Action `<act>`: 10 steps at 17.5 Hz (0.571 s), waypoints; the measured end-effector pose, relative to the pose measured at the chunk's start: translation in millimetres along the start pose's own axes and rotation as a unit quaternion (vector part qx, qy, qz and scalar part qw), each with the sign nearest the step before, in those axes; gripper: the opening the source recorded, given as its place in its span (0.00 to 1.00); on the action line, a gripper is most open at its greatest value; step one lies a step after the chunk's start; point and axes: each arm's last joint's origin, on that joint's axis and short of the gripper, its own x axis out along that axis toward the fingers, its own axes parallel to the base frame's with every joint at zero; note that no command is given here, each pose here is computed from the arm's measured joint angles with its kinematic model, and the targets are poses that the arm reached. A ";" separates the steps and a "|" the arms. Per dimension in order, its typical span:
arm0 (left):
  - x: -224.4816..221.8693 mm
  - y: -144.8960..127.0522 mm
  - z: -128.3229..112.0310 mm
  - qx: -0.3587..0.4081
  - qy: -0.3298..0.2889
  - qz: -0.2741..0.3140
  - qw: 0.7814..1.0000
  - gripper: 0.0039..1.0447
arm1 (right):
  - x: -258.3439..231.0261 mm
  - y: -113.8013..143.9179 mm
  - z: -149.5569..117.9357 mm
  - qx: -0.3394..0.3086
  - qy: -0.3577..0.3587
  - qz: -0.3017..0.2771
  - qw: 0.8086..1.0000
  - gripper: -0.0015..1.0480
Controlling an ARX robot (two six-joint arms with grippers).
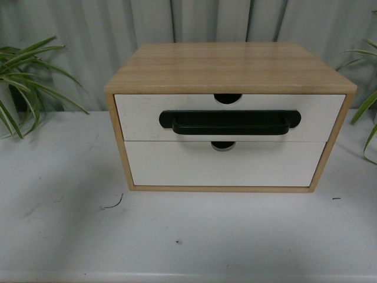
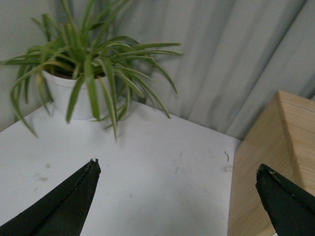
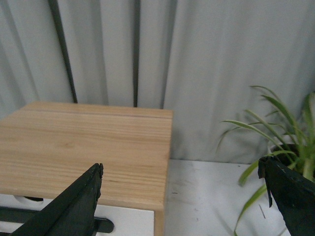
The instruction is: Pull drawer
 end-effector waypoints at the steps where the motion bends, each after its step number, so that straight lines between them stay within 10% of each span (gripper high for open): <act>1: 11.6 -9.9 2.4 0.015 0.013 -0.019 1.000 0.94 | 16.0 4.3 -1.3 -0.012 0.010 0.019 1.000 0.94; 6: 28.0 -92.8 14.0 0.225 0.086 -0.271 0.932 0.94 | 54.5 25.2 10.2 -0.160 0.031 0.195 0.967 0.94; 10: 11.7 -135.1 13.6 0.399 0.146 -0.426 0.799 0.94 | 66.4 27.8 2.3 -0.302 0.053 0.336 0.891 0.94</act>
